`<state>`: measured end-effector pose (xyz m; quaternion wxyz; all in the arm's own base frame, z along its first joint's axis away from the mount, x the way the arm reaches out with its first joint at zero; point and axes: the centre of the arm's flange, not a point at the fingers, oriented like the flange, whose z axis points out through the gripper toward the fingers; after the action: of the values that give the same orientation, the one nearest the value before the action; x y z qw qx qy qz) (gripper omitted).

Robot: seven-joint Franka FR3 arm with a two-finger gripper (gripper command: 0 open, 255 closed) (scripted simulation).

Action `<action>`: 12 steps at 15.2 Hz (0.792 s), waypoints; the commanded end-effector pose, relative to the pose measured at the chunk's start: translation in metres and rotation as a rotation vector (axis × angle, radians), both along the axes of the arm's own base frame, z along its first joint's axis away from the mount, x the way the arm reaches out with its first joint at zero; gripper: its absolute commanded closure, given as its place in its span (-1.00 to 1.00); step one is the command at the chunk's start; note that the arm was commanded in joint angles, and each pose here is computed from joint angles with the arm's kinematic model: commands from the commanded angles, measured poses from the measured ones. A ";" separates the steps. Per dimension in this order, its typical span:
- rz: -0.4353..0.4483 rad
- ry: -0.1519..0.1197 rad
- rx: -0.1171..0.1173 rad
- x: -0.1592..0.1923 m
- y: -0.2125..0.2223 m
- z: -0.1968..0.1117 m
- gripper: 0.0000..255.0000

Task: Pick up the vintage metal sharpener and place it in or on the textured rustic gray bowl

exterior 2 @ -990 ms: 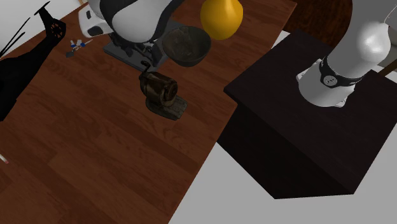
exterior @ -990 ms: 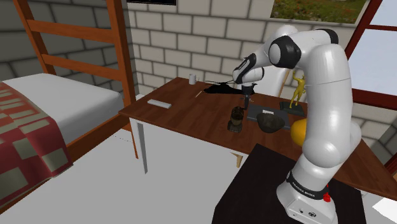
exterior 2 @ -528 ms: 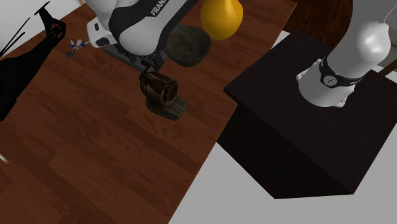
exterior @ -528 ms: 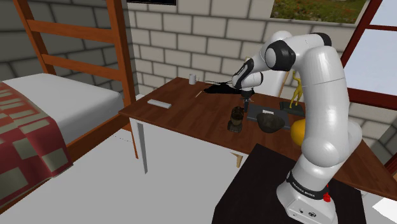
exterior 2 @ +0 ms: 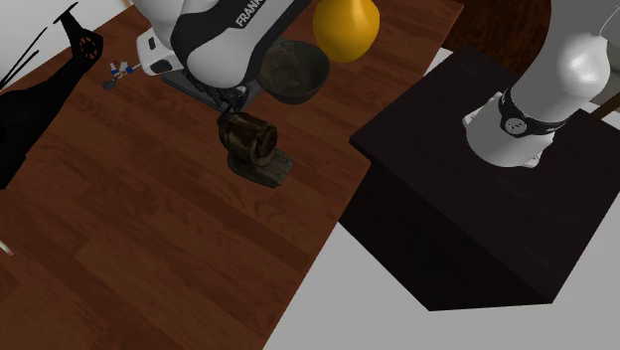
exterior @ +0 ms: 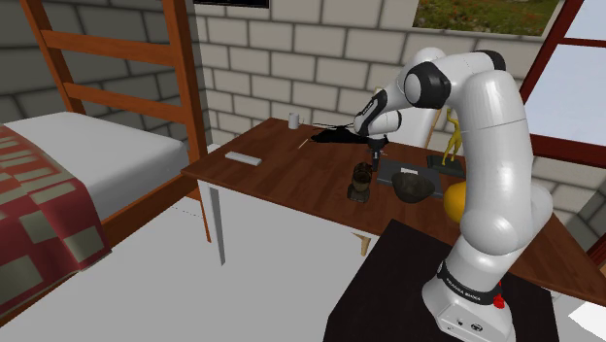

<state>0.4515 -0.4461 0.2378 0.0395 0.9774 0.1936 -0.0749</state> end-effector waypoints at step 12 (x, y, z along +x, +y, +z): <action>0.000 0.000 0.000 0.000 0.000 0.021 1.00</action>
<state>0.4530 -0.4458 0.2534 0.0392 0.9774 0.1937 -0.0751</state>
